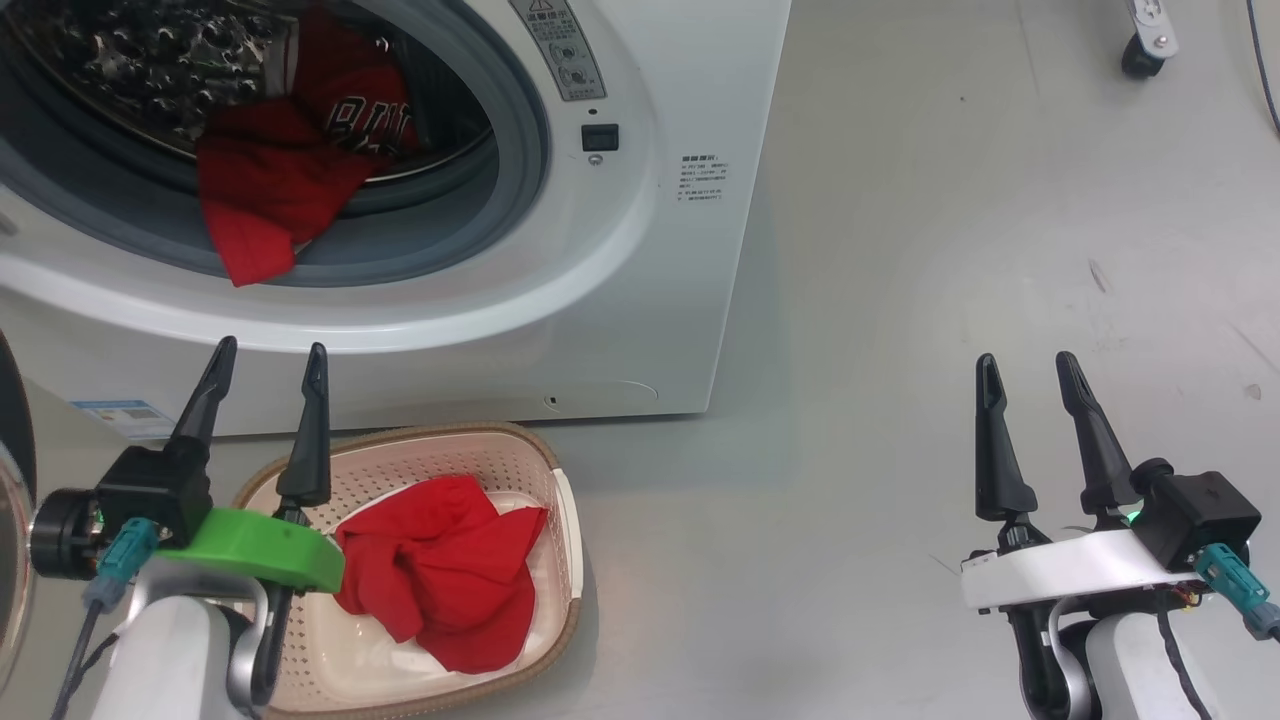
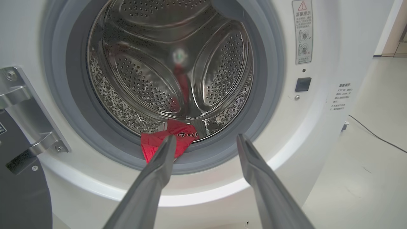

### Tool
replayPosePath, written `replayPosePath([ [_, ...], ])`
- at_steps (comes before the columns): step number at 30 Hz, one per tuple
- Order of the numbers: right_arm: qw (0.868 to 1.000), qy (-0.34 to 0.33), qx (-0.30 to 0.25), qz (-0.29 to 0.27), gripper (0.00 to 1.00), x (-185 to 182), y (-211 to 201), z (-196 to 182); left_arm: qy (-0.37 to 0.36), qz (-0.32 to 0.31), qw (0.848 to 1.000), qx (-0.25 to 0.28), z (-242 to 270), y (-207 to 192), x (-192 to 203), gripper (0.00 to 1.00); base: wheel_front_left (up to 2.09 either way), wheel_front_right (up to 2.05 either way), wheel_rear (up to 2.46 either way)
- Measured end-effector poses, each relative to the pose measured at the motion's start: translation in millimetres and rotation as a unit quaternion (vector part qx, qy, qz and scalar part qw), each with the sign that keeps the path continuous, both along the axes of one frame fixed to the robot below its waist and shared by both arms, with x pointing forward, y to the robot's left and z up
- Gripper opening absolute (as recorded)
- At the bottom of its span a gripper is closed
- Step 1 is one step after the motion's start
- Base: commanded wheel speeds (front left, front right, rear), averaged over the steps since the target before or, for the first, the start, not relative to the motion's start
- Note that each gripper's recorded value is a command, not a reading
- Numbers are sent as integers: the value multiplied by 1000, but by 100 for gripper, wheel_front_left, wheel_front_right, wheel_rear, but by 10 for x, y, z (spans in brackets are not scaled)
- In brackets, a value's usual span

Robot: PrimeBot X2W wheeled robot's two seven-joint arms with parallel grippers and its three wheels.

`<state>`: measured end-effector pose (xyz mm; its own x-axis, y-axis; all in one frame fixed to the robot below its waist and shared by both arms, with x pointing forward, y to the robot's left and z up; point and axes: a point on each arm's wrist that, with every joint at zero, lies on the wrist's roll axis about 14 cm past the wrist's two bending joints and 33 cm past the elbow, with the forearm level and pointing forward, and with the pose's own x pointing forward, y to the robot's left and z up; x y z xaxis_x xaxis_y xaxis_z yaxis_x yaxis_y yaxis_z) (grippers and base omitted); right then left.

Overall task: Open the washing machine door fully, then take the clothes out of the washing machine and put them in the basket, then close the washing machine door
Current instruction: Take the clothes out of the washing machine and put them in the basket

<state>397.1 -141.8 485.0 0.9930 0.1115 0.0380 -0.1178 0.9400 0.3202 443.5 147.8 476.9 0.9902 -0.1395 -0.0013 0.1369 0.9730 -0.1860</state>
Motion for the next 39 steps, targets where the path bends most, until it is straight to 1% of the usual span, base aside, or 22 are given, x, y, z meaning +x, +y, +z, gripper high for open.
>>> replayPosePath([
  [7, 1000, 25, 2, 7, 100, 29, 50, -177, 45, -11, 997, 54, -239, 72, 172, 100, 0, 0, 0],
  [11, 999, 33, 3, 10, 100, 86, 61, -251, 61, -22, 994, 87, -306, 102, 402, 100, 0, 0, 0],
  [16, 999, 42, 3, 8, 100, 164, 42, -344, 86, -36, 986, 137, -441, 147, 708, 100, 0, 0, 0],
  [21, 998, 54, 15, -7, 100, 231, -42, -435, 102, -46, 980, 165, -535, 128, 1070, 100, 0, 0, 0],
  [24, 998, 55, 14, -12, 100, 263, -85, -453, 121, -52, 976, 176, -647, 102, 1178, 100, 0, 0, 0],
  [31, 997, 65, 17, -34, 100, 320, -223, -531, 164, -64, 960, 217, -932, 51, 1552, 100, 0, 0, 0],
  [36, 996, 77, 13, -51, 100, 312, -324, -603, 207, -71, 946, 240, -1222, 51, 1681, 100, 0, 0, 0],
  [39, 995, 85, 11, -58, 100, 293, -361, -642, 228, -69, 935, 263, -1357, 119, 1753, 100, 0, 0, 0],
])
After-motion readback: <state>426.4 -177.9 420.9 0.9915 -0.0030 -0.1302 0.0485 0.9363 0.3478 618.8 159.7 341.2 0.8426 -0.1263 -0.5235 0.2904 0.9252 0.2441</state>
